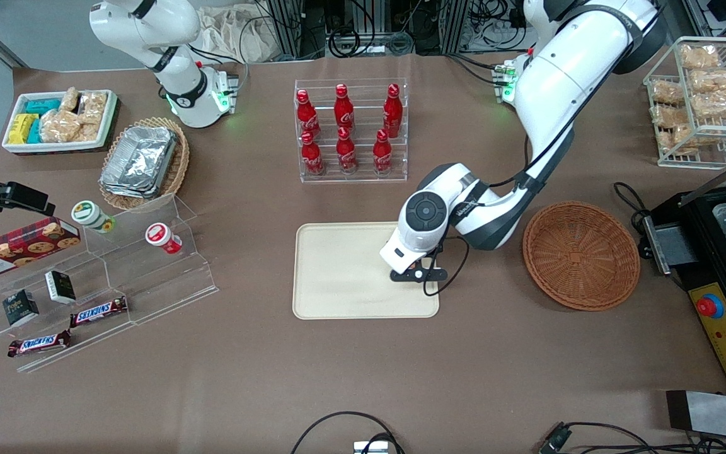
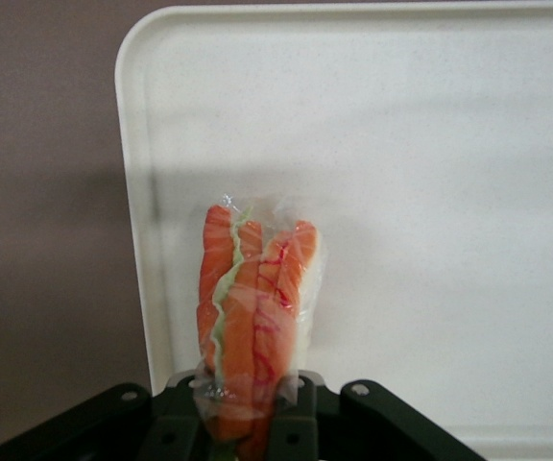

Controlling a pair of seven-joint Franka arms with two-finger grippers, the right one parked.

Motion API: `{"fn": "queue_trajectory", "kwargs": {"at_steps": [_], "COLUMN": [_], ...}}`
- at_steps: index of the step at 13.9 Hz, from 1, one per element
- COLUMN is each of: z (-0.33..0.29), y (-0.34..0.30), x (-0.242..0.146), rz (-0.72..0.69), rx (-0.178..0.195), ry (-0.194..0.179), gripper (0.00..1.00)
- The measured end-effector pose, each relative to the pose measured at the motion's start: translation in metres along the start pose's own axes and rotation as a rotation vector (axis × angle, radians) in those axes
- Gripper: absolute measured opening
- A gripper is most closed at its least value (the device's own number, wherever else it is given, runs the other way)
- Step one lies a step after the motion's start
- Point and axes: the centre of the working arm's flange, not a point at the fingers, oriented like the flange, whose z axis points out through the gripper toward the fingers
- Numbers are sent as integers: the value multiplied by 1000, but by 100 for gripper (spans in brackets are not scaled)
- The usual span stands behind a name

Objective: Place sandwich from basket to tray
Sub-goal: 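Lower the sandwich onto the cream tray with the left gripper, then open the left gripper to release the sandwich and lift away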

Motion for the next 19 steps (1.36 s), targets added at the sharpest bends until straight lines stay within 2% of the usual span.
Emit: {"fn": "queue_trajectory", "kwargs": {"at_steps": [2,6,9,14,15,19], "z": [11,13,12,0,-8,-56], "y": [5,8,8,6,4,-37], "x": [-1,1,3,13,19,55], "rz": [-8,-18,-24,-82,-106,-196], "rx": [18,14,11,-5,-12,-38], "ry": [10,21,25,49,63,130], "gripper": [16,16,40,93,100,100]}}
